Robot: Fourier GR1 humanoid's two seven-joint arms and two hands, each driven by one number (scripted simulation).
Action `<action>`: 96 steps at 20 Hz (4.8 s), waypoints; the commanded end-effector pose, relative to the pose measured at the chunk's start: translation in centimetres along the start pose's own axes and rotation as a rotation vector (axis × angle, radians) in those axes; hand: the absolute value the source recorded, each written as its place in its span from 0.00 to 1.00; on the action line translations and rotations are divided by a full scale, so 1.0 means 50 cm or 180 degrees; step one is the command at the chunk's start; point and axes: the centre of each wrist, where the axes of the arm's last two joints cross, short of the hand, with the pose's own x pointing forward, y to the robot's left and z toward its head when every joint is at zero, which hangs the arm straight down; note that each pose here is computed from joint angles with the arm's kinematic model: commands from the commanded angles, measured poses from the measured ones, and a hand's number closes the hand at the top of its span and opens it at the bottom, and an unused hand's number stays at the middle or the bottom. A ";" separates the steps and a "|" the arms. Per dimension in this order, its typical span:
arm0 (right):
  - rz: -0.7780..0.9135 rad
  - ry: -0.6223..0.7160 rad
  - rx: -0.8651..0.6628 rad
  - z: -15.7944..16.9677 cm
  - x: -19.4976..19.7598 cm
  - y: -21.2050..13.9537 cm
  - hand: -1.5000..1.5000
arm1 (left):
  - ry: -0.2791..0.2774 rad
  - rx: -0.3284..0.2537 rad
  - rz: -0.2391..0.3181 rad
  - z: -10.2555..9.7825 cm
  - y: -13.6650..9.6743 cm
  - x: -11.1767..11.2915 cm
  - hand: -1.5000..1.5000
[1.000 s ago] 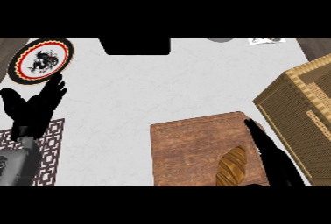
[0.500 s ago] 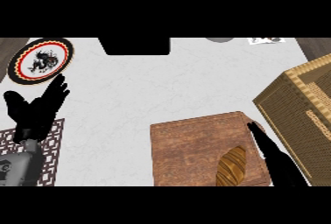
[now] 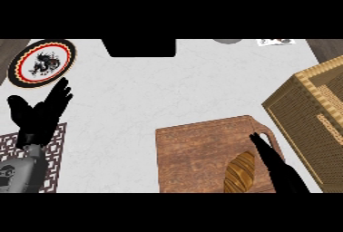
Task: Pick the croissant from the cutting board and place it in the basket
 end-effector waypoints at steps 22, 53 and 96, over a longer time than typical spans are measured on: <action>0.0772 0.0067 0.0244 -0.050 -0.012 0.111 1.00 | -0.0005 0.0008 -0.0013 0.003 0.015 0.029 0.50; -0.0463 0.0922 -0.3015 -0.372 0.526 -0.044 1.00 | -0.0040 -0.0148 -0.0042 -0.019 0.000 0.015 0.50; 0.0004 0.2052 -0.4044 -0.344 0.184 -0.379 1.00 | 0.0021 -0.0045 0.0011 -0.015 0.004 0.015 0.50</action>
